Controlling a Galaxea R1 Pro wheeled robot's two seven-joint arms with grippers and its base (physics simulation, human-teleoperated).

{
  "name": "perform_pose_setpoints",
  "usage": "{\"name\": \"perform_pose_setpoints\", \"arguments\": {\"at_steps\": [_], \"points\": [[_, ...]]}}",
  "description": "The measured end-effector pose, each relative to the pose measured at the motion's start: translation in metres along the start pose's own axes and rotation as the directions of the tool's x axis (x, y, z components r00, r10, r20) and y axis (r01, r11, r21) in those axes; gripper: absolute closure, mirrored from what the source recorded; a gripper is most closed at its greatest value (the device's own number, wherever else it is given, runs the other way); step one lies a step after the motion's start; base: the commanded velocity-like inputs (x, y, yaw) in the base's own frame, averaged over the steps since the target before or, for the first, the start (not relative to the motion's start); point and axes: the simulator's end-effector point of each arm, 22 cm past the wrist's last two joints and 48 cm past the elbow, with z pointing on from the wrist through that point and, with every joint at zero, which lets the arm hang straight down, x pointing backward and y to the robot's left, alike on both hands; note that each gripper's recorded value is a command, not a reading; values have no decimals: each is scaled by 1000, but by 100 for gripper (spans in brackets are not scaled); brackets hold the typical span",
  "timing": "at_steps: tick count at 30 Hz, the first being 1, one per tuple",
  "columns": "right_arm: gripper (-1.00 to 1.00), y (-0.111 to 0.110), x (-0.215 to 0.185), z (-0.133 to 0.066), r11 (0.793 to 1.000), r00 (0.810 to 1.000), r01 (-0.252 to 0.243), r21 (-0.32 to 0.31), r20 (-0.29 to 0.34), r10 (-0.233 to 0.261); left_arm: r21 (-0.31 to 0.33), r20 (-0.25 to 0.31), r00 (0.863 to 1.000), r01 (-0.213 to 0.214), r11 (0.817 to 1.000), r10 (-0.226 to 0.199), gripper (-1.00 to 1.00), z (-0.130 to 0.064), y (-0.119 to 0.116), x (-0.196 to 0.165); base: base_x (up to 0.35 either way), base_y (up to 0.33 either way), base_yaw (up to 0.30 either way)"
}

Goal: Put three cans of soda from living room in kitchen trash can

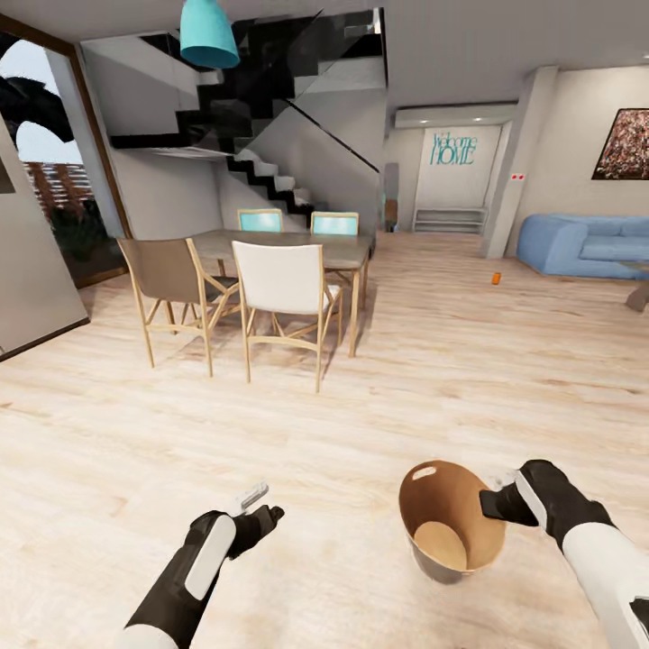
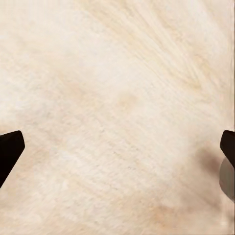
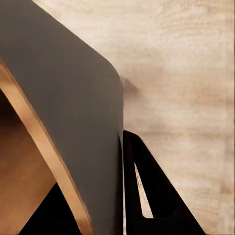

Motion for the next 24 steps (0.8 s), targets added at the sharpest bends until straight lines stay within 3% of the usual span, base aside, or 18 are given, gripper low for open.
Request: {"name": "perform_pose_setpoints", "arguments": {"at_steps": [2, 6, 11, 15, 24], "points": [[100, -8, 5, -23, 999, 997, -21, -28, -78, 19, 5, 20, 1000, 9, 1000, -9, -100, 3, -8, -9, 0, 0, -294], [100, 7, -17, -45, 987, 998, -57, -147, -23, 54, 50, 36, 999, 13, 999, -14, -100, 1, -22, -14, 0, 0, -295], [100, -5, -23, -57, 994, 1000, -19, -104, 4, 20, 94, 9, 1000, 4, 996, -5, -100, 2, -31, 1, 0, 0, -295], [100, 0, -24, -64, 991, 999, -34, -132, 12, 36, 108, 22, 1000, -1, 994, -1, -100, -3, -37, -2, 0, 0, -295], [100, 1, -6, -63, 991, 997, -54, -124, -53, 48, 131, 29, 1000, -6, 991, 2, -100, -16, -50, -11, 0, 0, -294]]}}
